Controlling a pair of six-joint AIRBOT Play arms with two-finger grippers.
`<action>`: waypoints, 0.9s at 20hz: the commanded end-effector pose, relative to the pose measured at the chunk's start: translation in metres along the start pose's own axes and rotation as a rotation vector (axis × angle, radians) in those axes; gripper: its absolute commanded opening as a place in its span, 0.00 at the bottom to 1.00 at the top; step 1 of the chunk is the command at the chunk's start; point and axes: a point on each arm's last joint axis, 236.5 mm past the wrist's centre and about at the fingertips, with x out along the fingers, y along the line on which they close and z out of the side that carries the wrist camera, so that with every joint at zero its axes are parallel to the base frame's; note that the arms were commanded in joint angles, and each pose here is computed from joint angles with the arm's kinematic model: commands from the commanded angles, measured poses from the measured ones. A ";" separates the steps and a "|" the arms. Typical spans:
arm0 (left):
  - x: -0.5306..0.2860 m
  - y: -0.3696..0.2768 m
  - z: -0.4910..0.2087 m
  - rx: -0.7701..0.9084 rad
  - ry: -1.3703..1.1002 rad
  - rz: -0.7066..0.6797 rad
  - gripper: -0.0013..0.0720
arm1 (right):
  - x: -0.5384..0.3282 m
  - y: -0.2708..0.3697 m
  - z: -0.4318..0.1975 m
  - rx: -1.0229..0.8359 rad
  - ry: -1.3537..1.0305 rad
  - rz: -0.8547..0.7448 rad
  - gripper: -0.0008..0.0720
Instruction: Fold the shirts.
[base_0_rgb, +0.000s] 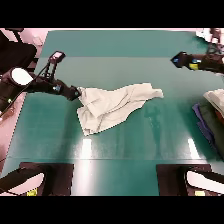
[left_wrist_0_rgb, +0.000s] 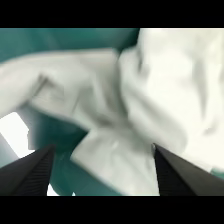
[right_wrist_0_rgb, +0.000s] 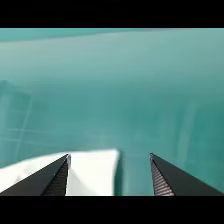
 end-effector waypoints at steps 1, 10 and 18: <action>-0.008 0.021 -0.060 0.036 0.258 0.086 1.00 | -0.037 -0.034 -0.021 0.056 -0.004 -0.070 0.80; 0.038 -0.025 -0.056 0.805 0.030 -0.157 0.90 | -0.066 -0.064 -0.098 0.152 -0.035 -0.163 0.80; 0.090 -0.036 -0.058 1.071 -0.118 -0.237 0.68 | -0.066 -0.068 -0.106 0.158 -0.047 -0.178 0.80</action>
